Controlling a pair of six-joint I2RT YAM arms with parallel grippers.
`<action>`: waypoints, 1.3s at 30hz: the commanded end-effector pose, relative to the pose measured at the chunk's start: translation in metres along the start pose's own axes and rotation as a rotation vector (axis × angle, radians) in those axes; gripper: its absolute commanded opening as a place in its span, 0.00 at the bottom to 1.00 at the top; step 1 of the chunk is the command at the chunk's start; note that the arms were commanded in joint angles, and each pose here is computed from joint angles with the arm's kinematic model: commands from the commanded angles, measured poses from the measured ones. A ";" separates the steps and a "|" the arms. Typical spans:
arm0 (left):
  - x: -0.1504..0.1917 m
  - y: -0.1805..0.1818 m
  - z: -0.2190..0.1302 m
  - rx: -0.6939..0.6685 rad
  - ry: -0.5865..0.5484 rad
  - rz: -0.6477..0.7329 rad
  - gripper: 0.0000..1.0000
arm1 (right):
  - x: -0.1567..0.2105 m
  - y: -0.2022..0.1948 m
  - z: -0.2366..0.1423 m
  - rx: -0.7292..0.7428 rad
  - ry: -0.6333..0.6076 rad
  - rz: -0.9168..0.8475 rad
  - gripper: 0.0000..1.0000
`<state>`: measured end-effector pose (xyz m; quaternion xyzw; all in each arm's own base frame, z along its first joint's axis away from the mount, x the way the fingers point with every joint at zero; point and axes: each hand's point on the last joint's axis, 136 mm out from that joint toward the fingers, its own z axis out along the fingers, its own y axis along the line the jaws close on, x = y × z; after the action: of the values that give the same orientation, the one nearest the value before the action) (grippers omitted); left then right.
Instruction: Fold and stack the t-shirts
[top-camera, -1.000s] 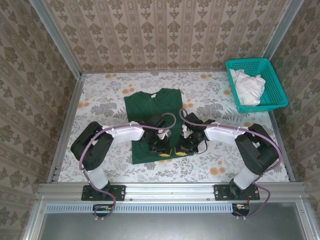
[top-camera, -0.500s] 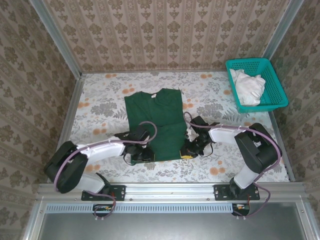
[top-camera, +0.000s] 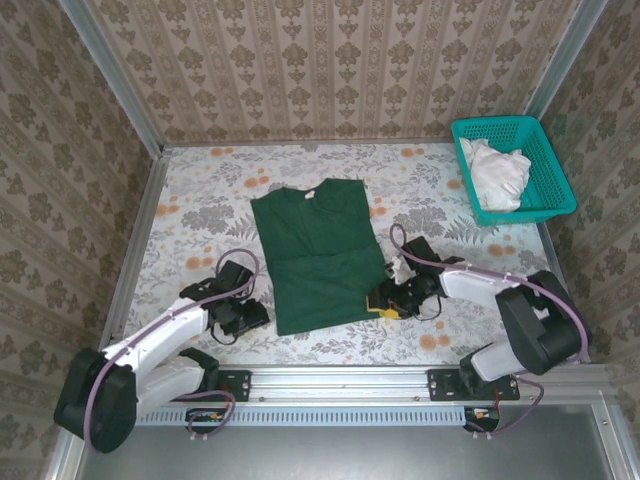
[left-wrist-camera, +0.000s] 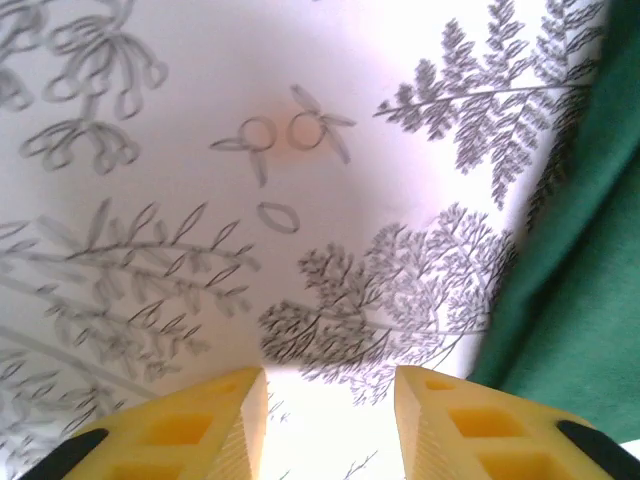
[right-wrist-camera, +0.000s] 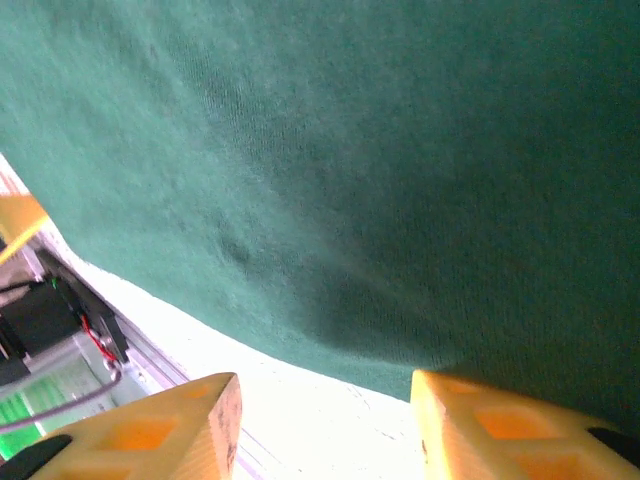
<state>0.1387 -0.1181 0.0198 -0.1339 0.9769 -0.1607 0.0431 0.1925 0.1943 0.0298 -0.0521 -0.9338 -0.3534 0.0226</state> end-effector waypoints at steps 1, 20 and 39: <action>0.016 0.011 -0.006 -0.026 0.056 -0.045 0.44 | 0.000 -0.017 -0.015 0.015 -0.082 0.085 0.52; 0.039 -0.056 0.006 0.236 0.223 -0.104 0.52 | -0.014 -0.059 -0.052 0.172 -0.204 0.165 0.45; 0.031 -0.063 0.032 0.172 0.270 -0.118 0.18 | -0.015 -0.058 -0.027 0.279 -0.121 0.090 0.13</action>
<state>0.1160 -0.1817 0.0132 -0.1837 0.9453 -0.2497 -0.1012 0.1975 0.1346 0.0130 -0.1242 -0.9631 -0.2386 -0.0066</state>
